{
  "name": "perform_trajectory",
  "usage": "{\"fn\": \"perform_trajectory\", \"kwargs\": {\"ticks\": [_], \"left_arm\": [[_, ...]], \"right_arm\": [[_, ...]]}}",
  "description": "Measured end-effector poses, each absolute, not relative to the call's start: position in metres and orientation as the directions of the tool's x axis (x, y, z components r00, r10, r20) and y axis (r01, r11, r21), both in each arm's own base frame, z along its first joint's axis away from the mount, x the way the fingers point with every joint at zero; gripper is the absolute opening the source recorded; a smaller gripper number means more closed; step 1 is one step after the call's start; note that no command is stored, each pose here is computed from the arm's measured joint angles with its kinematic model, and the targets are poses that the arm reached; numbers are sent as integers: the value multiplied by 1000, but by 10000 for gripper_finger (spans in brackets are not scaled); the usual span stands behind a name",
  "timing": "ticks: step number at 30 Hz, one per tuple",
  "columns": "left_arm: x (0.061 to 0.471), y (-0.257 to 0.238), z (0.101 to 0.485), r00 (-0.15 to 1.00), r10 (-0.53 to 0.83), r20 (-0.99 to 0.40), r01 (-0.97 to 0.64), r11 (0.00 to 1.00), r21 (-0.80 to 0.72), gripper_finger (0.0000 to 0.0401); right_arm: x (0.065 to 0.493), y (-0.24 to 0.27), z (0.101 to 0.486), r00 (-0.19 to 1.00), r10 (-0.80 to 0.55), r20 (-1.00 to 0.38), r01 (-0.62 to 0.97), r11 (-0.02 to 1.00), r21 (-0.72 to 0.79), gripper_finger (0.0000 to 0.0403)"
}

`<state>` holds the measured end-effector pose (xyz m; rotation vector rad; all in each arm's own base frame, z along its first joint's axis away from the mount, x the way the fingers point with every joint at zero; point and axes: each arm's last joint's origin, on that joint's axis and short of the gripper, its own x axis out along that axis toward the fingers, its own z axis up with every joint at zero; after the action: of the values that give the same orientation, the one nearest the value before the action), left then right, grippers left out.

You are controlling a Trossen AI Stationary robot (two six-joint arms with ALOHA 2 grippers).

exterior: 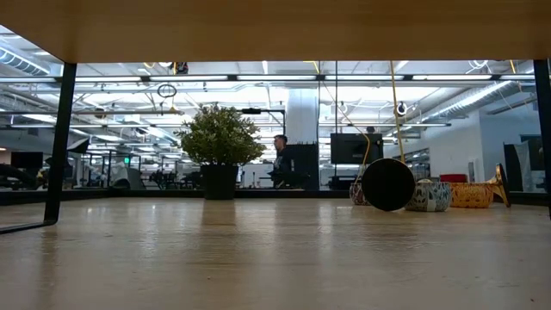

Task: Pick & Place candle stick holders
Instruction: Put the left gold candle holder on the shelf

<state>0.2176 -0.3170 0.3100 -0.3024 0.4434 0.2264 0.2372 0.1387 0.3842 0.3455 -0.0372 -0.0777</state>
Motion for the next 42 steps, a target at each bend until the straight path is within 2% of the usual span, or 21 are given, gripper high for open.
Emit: {"fn": "perform_trajectory", "kwargs": {"ticks": [14, 24, 28, 31, 35, 37, 39, 41, 42], "left_arm": [[219, -314, 310, 868, 131, -479, -291, 916, -275, 208], [196, -313, 331, 880, 63, -470, -248, 906, -344, 218], [182, -313, 335, 845, -23, -534, -215, 900, -380, 218], [167, -308, 338, 772, -88, -630, -228, 886, -403, 218], [147, -288, 333, 661, 12, -751, -388, 861, -328, 218], [141, -273, 333, 627, 123, -769, -495, 825, -271, 218], [139, -254, 336, 603, 256, -756, -620, 746, -242, 218], [144, -242, 338, 633, 325, -702, -701, 626, -342, 218], [147, -234, 339, 680, 354, -642, -688, 610, -392, 218]], "right_arm": [[237, 139, 384, 996, -84, 23, 71, 938, 340, 164], [237, 139, 384, 996, -84, 23, 72, 938, 340, 164], [237, 139, 384, 996, -84, 23, 72, 938, 340, 164], [237, 139, 384, 996, -84, 23, 72, 938, 339, 164], [237, 139, 384, 996, -84, 23, 72, 938, 339, 164], [237, 139, 384, 996, -84, 23, 72, 938, 339, 164], [237, 139, 384, 996, -84, 23, 72, 938, 340, 164], [237, 139, 384, 996, -84, 23, 72, 938, 339, 164], [237, 139, 384, 996, -84, 23, 72, 938, 339, 164]]}}
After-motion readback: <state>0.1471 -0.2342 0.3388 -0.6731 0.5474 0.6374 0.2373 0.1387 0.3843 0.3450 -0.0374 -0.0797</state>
